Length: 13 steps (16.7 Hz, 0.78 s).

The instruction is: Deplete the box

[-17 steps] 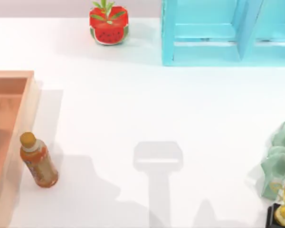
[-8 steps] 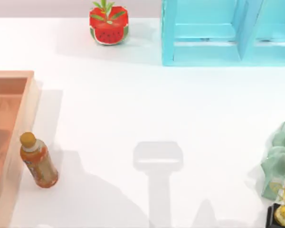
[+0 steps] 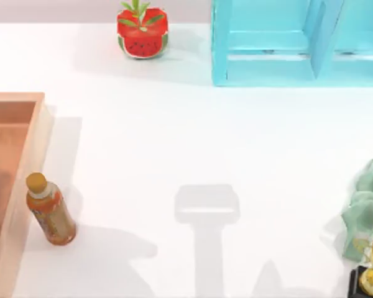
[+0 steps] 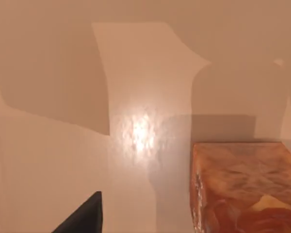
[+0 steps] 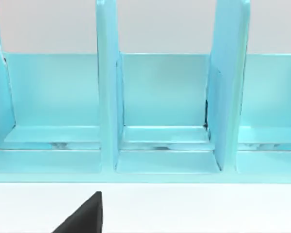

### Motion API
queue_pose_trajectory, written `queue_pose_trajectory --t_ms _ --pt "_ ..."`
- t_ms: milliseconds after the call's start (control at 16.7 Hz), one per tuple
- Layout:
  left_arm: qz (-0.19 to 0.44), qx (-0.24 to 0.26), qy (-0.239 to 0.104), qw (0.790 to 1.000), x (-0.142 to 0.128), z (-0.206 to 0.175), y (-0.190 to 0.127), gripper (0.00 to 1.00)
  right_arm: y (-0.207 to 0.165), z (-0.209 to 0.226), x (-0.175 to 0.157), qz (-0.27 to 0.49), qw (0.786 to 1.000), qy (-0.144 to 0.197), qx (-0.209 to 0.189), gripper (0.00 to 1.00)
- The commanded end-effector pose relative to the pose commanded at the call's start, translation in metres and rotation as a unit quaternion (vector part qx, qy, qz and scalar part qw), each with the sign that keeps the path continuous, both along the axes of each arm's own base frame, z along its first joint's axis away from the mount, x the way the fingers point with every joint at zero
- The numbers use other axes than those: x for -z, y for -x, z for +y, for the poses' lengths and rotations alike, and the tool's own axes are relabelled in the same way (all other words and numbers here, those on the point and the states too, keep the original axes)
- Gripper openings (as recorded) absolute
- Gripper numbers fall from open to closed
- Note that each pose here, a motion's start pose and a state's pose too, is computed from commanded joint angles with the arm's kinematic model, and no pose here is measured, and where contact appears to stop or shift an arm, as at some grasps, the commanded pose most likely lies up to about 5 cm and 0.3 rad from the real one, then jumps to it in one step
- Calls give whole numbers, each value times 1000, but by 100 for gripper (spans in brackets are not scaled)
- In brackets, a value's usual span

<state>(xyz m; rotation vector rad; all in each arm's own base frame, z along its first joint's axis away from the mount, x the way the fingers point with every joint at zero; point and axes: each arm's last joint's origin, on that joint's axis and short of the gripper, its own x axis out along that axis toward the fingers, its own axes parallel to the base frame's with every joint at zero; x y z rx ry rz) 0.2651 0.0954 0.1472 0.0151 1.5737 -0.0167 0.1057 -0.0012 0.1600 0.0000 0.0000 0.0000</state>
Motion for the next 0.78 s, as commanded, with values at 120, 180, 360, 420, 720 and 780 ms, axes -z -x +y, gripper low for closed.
queue_pose_trajectory --t_ms 120,180,360,420,720,780 --pt "0 0 0 1000 11 -1 3 100 0 0 0 0 1000 0 0 100" --pt "-1 0 0 1000 15 -1 3 100 0 0 0 0 1000 0 0 100" --pt "-1 0 0 1000 16 -1 3 100 0 0 0 0 1000 0 0 100" --pt "-1 0 0 1000 16 -1 3 100 0 0 0 0 1000 0 0 100" --pt "-1 0 0 1000 16 -1 3 70 0 0 0 0 1000 0 0 100" --pt "-1 0 0 1000 16 -1 3 62 0 0 0 0 1000 0 0 100"
